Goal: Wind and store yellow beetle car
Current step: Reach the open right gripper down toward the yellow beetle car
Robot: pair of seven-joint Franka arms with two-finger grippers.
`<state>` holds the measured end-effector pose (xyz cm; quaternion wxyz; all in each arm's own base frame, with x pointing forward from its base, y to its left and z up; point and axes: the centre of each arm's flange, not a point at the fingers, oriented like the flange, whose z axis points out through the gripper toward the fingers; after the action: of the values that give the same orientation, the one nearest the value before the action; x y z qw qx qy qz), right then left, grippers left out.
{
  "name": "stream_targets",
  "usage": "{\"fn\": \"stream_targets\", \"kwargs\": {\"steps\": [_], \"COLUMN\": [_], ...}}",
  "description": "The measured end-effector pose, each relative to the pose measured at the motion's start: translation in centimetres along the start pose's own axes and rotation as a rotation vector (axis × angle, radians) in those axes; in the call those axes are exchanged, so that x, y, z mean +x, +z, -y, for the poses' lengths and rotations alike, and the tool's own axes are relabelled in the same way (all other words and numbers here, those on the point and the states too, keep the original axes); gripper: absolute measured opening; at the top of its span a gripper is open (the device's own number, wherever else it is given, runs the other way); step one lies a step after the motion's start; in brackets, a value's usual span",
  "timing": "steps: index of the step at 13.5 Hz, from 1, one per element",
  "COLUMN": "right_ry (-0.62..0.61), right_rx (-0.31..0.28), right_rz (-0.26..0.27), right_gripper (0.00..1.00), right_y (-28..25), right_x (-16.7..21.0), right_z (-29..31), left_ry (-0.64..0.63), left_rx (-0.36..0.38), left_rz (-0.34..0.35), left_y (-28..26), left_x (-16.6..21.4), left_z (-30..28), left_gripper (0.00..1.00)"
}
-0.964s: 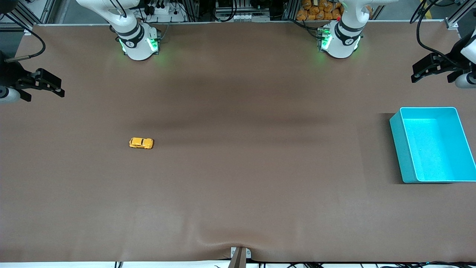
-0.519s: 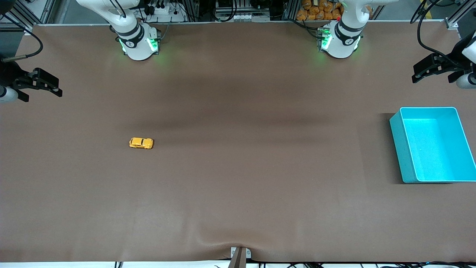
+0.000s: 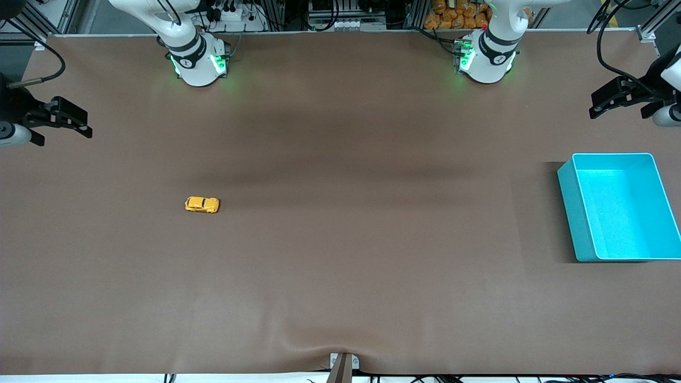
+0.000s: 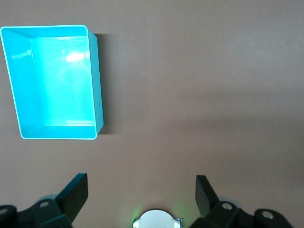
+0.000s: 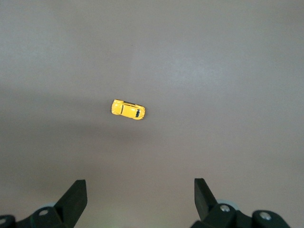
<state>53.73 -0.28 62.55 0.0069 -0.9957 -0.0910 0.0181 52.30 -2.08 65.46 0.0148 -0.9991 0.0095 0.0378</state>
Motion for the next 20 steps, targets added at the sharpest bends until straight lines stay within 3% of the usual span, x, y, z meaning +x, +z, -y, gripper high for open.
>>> {"fn": "stream_targets", "kwargs": {"steps": [8, 20], "right_ry": [-0.079, -0.431], "right_rx": [0.000, 0.005], "right_rz": [0.028, 0.029], "right_gripper": [1.00, 1.00], "right_y": [1.0, 11.5], "right_x": [0.5, 2.1], "right_z": [3.9, 3.6], "left_ry": [0.000, -0.001], "left_rx": [0.000, 0.000], "left_rz": [0.001, 0.003], "left_y": [0.1, 0.2], "left_x": [0.0, 0.1], "left_z": [0.0, 0.0], "left_gripper": [1.00, 1.00]}}
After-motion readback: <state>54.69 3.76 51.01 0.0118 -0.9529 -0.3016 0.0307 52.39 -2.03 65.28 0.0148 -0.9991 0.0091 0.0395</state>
